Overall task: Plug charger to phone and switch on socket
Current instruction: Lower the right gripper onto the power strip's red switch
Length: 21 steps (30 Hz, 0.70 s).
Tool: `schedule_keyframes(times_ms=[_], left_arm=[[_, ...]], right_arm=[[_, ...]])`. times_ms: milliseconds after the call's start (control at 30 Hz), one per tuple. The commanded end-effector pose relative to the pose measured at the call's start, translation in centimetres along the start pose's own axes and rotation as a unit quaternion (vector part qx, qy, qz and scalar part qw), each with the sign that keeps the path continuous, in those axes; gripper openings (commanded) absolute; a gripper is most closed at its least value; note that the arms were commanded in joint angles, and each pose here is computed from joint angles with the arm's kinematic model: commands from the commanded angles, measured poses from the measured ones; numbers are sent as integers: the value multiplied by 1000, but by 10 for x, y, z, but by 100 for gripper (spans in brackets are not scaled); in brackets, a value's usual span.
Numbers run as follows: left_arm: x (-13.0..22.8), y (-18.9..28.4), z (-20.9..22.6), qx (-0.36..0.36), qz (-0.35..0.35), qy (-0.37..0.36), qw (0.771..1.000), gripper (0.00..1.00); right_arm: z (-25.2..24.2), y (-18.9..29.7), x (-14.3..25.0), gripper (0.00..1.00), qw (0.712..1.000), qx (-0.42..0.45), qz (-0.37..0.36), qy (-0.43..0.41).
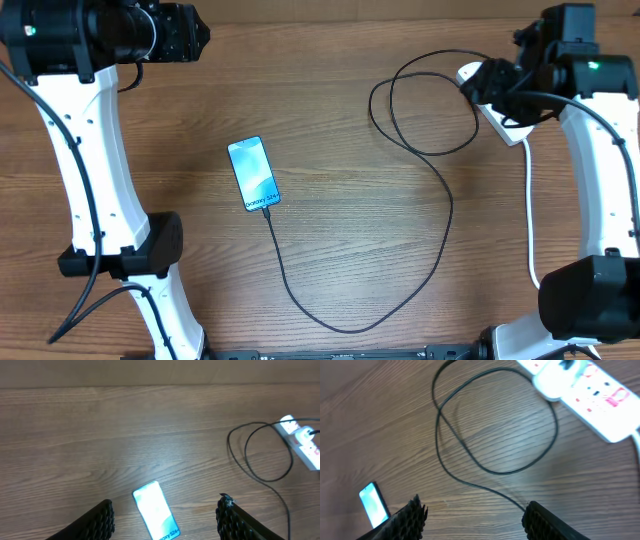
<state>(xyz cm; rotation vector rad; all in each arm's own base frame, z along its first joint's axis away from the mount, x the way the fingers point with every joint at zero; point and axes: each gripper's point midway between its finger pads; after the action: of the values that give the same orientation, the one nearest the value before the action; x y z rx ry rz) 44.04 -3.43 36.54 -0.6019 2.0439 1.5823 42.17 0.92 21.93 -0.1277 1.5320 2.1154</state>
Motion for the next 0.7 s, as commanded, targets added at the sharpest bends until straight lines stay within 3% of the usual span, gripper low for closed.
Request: schedule_keyframes(times_ms=[0,167,233,667], left_arm=[[-4,28,-17,31,-30,-2,999,62],[-4,30,-21,40,-31,-3,999,68],[-3,29,-21,40,-31,-2,999,100],[-3,29,-20,39,-31,-3,999,100]], right_arm=[[-8,24,-14,64,999,9,-38,-4],[-33,29,-26,69,997,46,-60,-19],[-42,32,-33,71,995,60,-75,-24],[-107,3,-94,73,984,97,-146,-33]])
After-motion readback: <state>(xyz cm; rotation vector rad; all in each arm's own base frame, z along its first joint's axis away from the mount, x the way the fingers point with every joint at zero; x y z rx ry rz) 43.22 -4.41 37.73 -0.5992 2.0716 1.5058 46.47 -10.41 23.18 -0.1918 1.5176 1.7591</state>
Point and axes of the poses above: each gripper's point midway between its finger pads, its own y axis back along the fingers, its own z axis along the line the jaws close on, x = y × z, and after that the axes turned 1 degree about y, right-handed
